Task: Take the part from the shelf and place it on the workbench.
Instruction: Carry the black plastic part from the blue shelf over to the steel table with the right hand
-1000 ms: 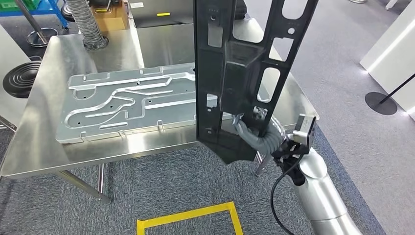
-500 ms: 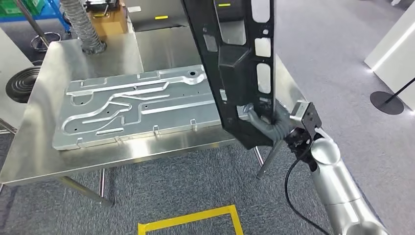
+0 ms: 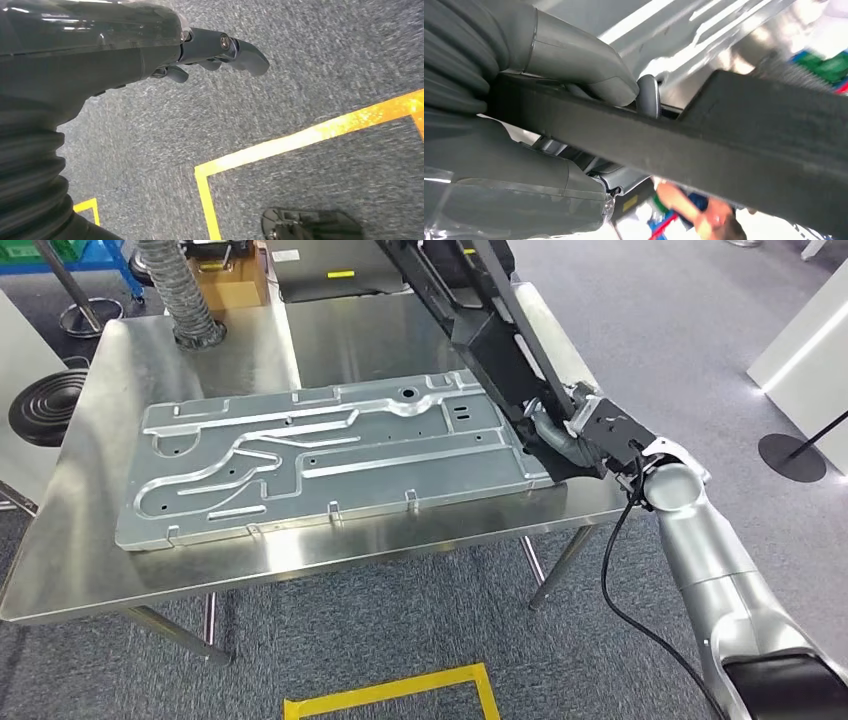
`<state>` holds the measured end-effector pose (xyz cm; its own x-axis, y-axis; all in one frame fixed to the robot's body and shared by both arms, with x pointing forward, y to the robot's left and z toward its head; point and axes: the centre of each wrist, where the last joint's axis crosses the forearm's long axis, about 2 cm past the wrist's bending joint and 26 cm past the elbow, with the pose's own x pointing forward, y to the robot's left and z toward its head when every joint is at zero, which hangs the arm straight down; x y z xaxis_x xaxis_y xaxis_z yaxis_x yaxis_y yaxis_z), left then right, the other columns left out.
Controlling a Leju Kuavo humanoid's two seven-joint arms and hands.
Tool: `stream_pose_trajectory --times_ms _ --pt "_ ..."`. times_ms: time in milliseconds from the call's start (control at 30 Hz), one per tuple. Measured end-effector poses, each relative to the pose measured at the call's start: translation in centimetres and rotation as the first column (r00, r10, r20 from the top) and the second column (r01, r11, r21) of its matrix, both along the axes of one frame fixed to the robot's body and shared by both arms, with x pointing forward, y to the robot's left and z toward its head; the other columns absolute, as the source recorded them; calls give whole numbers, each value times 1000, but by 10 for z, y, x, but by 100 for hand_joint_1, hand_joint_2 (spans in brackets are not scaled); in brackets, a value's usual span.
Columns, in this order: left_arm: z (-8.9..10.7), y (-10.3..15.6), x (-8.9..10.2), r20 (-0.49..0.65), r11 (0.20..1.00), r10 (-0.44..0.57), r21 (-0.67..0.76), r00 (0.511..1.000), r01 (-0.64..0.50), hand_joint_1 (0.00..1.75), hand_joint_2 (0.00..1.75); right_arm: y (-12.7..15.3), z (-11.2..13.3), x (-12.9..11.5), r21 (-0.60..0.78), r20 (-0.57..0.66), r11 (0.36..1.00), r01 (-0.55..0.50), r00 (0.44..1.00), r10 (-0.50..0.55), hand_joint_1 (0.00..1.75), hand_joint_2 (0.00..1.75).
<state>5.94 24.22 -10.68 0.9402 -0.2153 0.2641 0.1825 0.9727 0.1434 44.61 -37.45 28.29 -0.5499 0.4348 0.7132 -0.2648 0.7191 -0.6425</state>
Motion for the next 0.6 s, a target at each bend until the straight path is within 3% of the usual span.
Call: stream_pose_trajectory --times_ms 133,200,367,600 --pt "0 0 1 1 1000 1 -1 1000 -1 0 175 -9 7 14 -161 56 982 98 994 -90 175 175" --pt "0 0 1 1 1000 2 0 1000 -2 0 175 -11 11 20 -280 110 943 182 982 -157 175 175" --pt "0 0 2 2 1000 -1 -1 1000 1 0 175 -16 21 31 -486 275 788 378 922 -273 175 175" --pt "1 -1 5 1 1000 -16 2 1000 16 0 175 -24 9 36 -651 399 550 523 852 -338 175 175"
